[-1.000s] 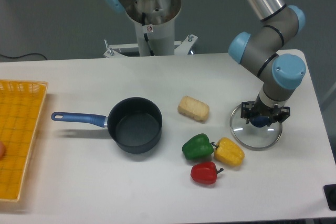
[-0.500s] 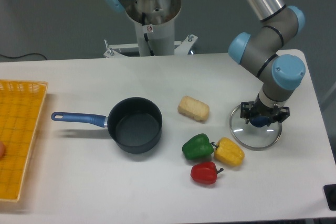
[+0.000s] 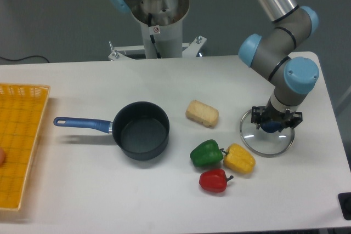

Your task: Place the lid on the table

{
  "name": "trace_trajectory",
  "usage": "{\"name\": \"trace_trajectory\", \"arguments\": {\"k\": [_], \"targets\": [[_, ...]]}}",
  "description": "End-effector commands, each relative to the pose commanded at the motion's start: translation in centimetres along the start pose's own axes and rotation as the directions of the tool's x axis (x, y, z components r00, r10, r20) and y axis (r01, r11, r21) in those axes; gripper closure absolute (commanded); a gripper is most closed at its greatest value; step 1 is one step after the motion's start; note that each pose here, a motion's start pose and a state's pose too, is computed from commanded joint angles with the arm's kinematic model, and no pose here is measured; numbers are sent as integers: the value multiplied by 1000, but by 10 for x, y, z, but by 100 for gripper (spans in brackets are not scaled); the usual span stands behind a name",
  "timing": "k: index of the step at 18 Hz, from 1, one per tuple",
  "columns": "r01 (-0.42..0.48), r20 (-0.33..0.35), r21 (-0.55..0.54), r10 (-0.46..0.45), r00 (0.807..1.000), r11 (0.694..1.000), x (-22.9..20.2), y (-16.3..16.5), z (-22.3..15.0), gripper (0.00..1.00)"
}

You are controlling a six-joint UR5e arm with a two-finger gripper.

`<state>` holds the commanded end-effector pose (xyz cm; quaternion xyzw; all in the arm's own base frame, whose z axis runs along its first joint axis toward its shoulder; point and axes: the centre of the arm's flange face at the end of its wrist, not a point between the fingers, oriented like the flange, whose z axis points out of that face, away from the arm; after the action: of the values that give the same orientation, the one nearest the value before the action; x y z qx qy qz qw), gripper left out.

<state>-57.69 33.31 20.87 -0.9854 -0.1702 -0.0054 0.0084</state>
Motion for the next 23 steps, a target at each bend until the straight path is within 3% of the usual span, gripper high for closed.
{"name": "trace_trajectory", "arguments": {"k": [10,11,12,13,23], "targets": [[-2,8,7,2,1000,1000,-1,-1,-6,19],[-2,14,12,2,1000,1000,-1,-2,-11,15],[-2,18,14,2,1000,1000,-1,-1,-14,4],[-1,22,17,0,1000,1000,-1,-1,-17,0],[-75,97,56,69,993,996,5,-2,-72,0]]}}
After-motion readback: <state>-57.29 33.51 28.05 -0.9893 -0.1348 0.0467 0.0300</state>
